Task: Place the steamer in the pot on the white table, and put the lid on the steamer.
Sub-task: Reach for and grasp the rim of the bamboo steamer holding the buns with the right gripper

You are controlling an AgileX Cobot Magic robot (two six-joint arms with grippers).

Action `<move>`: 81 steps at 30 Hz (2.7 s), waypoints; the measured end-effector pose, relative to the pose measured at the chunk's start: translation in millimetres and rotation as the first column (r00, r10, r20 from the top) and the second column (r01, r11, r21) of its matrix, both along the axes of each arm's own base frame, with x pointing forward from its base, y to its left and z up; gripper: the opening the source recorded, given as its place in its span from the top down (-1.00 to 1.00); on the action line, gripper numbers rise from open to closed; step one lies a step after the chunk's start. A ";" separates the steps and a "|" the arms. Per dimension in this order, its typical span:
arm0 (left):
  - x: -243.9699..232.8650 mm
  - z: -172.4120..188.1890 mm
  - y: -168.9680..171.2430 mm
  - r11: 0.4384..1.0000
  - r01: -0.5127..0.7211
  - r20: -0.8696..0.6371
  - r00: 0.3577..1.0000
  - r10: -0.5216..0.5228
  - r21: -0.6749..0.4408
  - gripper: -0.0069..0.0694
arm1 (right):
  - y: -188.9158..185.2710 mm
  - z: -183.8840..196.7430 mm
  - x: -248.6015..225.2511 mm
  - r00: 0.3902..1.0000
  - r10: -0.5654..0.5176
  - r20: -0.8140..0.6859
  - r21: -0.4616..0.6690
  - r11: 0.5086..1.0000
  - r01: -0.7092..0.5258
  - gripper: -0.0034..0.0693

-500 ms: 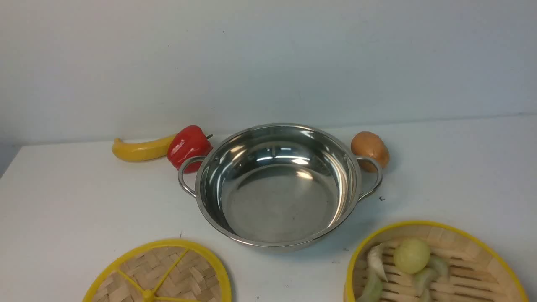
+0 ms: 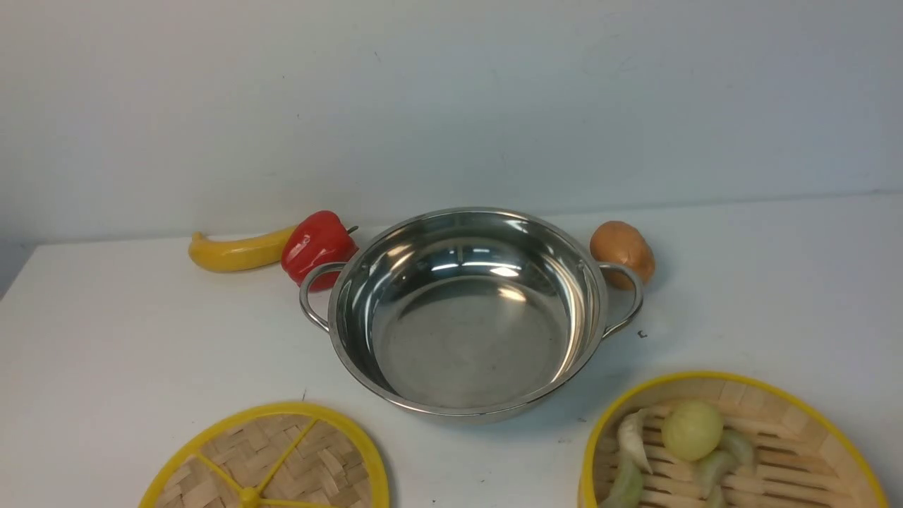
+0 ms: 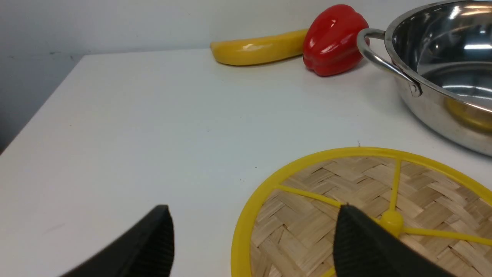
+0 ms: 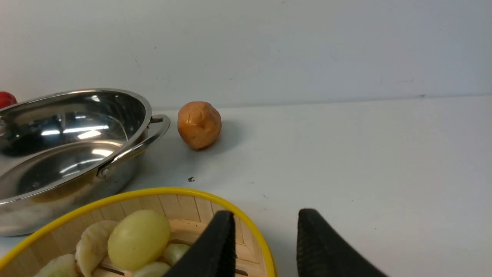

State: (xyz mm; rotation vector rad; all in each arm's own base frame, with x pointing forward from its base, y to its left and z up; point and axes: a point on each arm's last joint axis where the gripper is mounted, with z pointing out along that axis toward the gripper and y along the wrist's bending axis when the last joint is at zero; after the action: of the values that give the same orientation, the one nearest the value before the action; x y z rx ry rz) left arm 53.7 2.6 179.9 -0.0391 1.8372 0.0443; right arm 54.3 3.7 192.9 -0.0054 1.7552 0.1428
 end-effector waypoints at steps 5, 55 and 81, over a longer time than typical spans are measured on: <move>0.0 0.0 0.0 1.000 0.000 0.000 1.000 0.000 0.000 -0.53 | 0.0 0.0 0.0 1.000 0.000 0.000 0.000 1.000 0.000 0.24; 0.0 0.1 0.0 1.000 0.000 0.001 1.000 0.000 0.000 -0.53 | 32.8 117.2 -41.0 0.891 0.367 -0.266 0.386 0.888 -0.251 0.24; 0.0 0.1 0.0 1.000 -0.001 0.001 1.000 0.001 -0.004 -0.53 | 28.0 23.2 150.5 0.485 0.012 -0.875 -0.139 0.951 -0.276 -0.01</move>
State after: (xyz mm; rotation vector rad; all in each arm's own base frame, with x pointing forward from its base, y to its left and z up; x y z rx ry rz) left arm 53.7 2.6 180.0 -0.0426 1.8362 0.0416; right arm 204.7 31.7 216.1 -0.3431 2.8157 0.0207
